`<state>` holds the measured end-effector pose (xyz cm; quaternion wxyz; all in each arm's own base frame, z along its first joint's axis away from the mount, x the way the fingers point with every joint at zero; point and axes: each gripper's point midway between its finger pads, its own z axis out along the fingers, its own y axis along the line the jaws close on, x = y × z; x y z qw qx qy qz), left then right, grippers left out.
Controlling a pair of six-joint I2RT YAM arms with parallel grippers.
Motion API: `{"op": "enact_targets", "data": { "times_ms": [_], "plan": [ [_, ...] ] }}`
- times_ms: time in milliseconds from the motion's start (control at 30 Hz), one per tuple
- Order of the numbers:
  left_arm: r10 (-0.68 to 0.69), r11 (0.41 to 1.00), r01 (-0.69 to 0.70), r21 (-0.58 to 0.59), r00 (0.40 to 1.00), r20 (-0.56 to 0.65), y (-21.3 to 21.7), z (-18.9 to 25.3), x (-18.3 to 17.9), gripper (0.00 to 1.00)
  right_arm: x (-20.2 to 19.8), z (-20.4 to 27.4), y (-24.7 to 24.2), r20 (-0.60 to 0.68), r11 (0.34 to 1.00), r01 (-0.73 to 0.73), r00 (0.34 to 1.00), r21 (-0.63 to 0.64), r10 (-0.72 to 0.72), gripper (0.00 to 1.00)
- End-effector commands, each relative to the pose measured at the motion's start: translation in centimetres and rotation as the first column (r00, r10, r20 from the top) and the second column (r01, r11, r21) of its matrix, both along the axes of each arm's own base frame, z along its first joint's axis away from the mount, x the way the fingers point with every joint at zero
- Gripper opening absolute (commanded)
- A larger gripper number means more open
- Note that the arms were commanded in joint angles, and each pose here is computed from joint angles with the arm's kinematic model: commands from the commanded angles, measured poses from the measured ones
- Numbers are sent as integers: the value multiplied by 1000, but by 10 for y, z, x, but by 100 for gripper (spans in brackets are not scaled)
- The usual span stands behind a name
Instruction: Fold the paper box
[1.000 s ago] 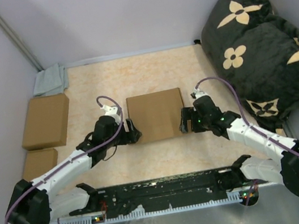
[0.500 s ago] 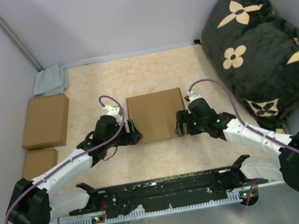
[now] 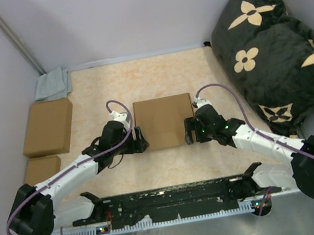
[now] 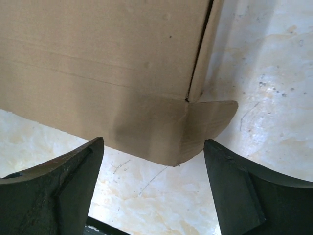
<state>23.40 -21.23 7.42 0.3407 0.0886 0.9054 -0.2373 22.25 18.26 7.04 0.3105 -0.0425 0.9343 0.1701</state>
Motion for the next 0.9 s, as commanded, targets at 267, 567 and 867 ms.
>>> {"op": "enact_targets", "data": {
  "times_ms": [267,567,867],
  "plan": [
    [2,1000,-2,-7,1000,-14,-11,1,9,80,21,17,17,59,999,-32,998,7,32,83],
    [-94,989,94,-118,996,9,-28,27,-4,74,6,34,32,51,988,-112,993,104,107,80],
    [-91,993,88,-80,995,-27,-24,36,-7,70,3,37,22,39,994,-85,996,72,82,79]
  ]
}}
